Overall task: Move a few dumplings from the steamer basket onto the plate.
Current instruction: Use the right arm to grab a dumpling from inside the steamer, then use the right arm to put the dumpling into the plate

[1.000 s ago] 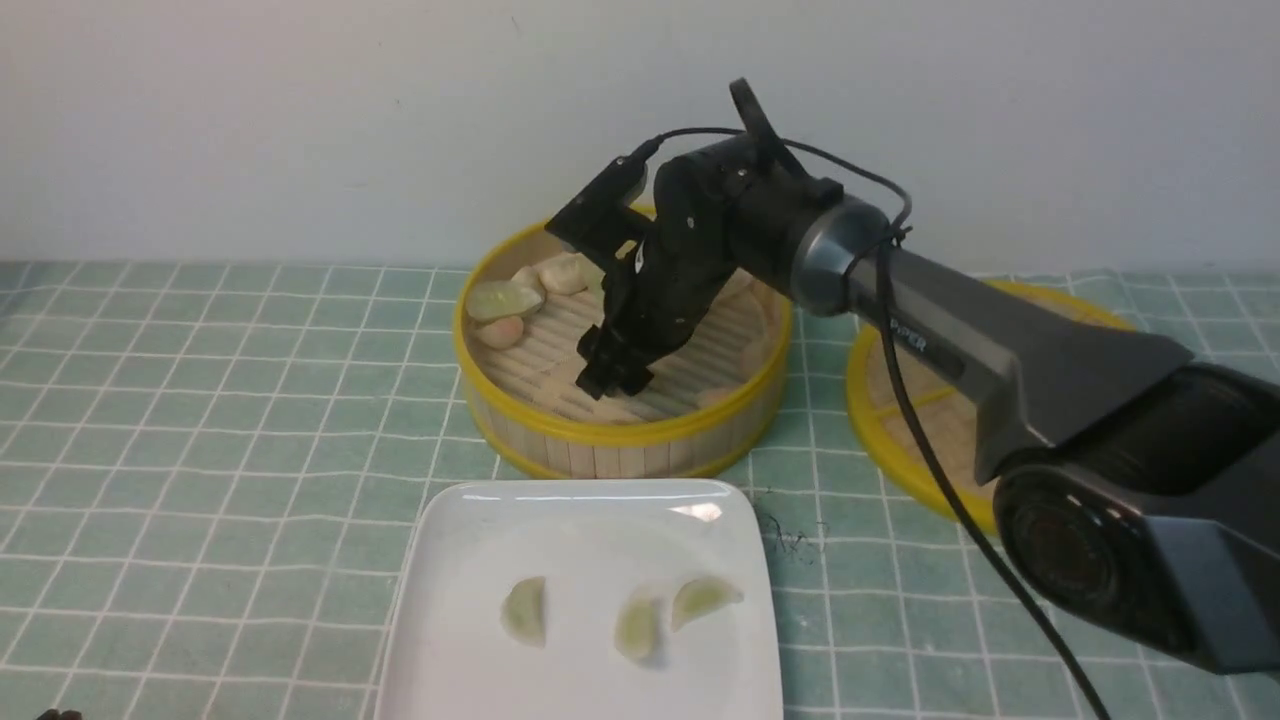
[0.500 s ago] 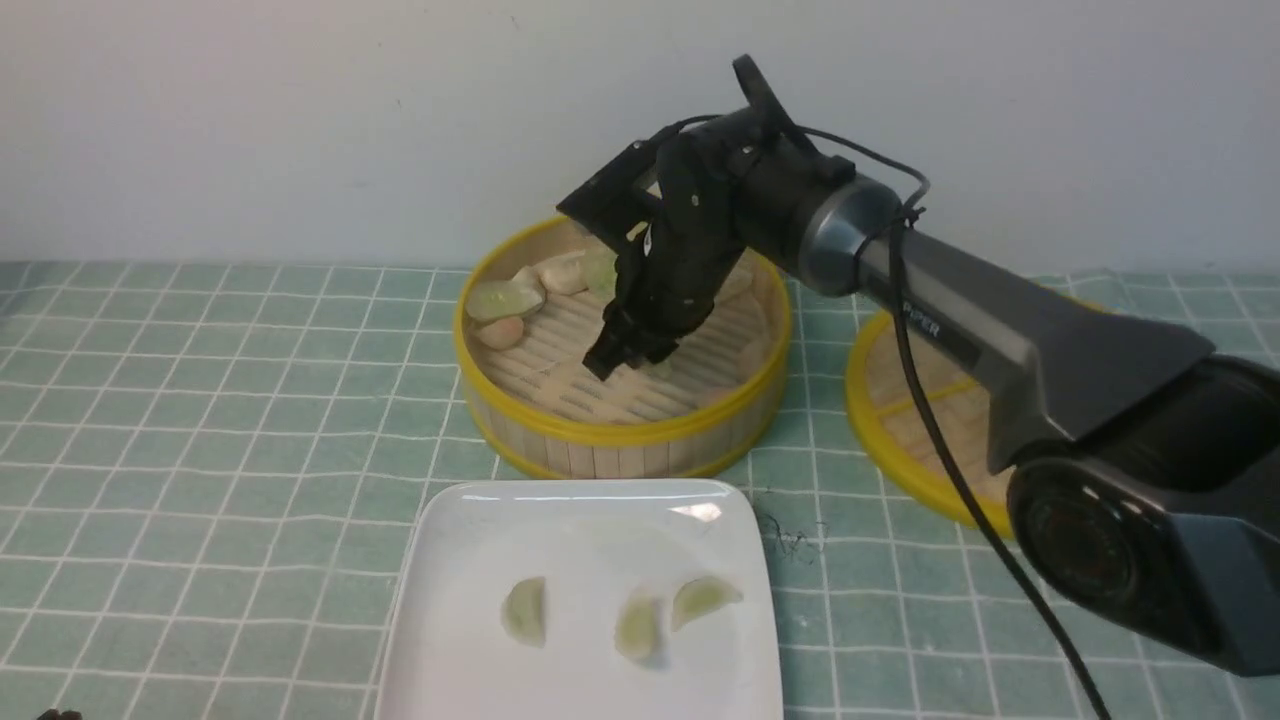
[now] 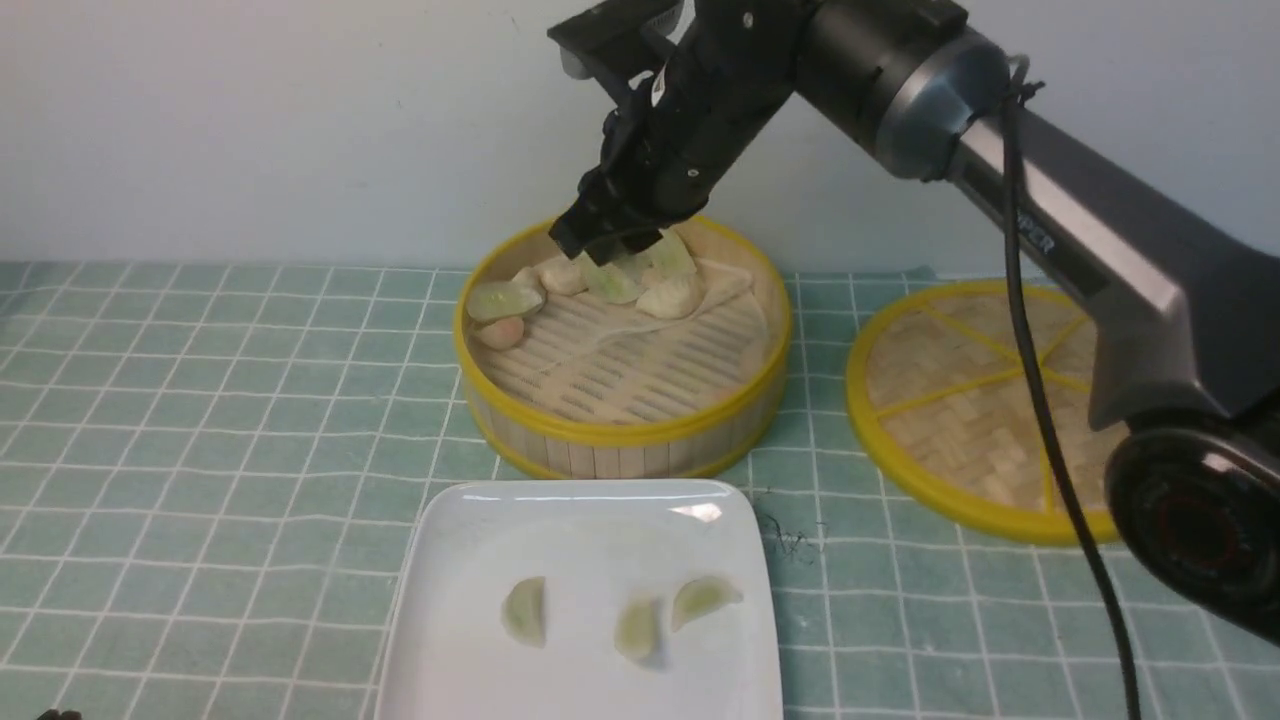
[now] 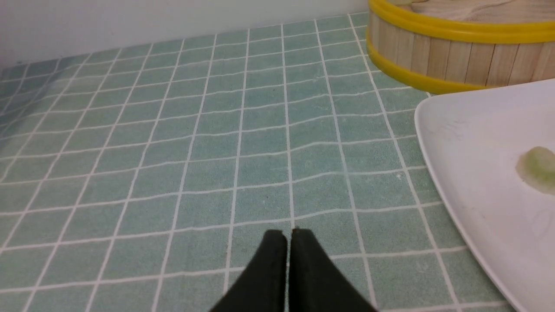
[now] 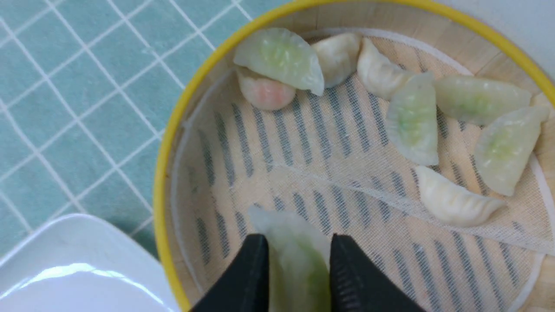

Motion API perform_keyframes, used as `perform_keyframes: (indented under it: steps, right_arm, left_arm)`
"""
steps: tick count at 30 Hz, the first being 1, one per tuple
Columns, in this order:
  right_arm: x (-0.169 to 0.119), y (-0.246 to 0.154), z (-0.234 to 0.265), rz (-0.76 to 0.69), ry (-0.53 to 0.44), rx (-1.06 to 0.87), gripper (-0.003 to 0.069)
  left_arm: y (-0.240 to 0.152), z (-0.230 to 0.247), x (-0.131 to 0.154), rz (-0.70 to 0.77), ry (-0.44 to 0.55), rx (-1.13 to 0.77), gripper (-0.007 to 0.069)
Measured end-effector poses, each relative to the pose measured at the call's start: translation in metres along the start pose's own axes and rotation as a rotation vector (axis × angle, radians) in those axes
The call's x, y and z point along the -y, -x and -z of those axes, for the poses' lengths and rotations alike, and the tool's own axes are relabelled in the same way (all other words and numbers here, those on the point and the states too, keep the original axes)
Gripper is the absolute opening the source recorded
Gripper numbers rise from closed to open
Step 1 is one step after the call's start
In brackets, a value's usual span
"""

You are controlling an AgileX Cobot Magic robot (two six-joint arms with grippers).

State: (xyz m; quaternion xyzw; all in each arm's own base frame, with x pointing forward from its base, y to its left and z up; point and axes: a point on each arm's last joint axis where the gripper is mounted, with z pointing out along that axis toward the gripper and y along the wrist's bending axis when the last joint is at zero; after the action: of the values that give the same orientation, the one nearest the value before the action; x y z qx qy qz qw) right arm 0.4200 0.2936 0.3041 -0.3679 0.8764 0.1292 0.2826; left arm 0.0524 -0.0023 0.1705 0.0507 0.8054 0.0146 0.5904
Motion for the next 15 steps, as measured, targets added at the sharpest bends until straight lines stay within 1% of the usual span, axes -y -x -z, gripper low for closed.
perform_keyframes:
  steps: [5, 7, 8, 10, 11, 12, 13, 15]
  right_arm:
    - [-0.012, -0.015, 0.018, -0.028, 0.05, -0.056, 0.0159]
    - [-0.03, -0.03, 0.024, -0.014, 0.08, -0.121, 0.0159]
    - [-0.032, -0.032, 0.024, -0.011, 0.083, -0.126, 0.0159]
    - [-0.06, -0.049, 0.014, 0.022, 0.129, -0.207, 0.0159]
    - [-0.063, -0.049, 0.015, 0.026, 0.131, -0.207, 0.0159]
    - [-0.071, -0.055, 0.008, 0.035, 0.146, -0.238, 0.0159]
    - [-0.088, -0.068, -0.006, 0.056, 0.174, -0.297, 0.0159]
    - [-0.101, -0.079, -0.02, 0.073, 0.191, -0.351, 0.0159]
  left_arm:
    - [0.0, 0.0, 0.0, 0.0, 0.0, 0.0, -0.0006]
    - [0.0, 0.0, 0.0, 0.0, 0.0, 0.0, -0.0006]
    - [0.0, 0.0, 0.0, 0.0, 0.0, 0.0, -0.0006]
    - [0.0, 0.0, 0.0, 0.0, 0.0, 0.0, -0.0006]
    - [0.0, 0.0, 0.0, 0.0, 0.0, 0.0, -0.0006]
    - [0.0, 0.0, 0.0, 0.0, 0.0, 0.0, -0.0006]
    - [0.0, 0.0, 0.0, 0.0, 0.0, 0.0, -0.0006]
    - [0.0, 0.0, 0.0, 0.0, 0.0, 0.0, -0.0006]
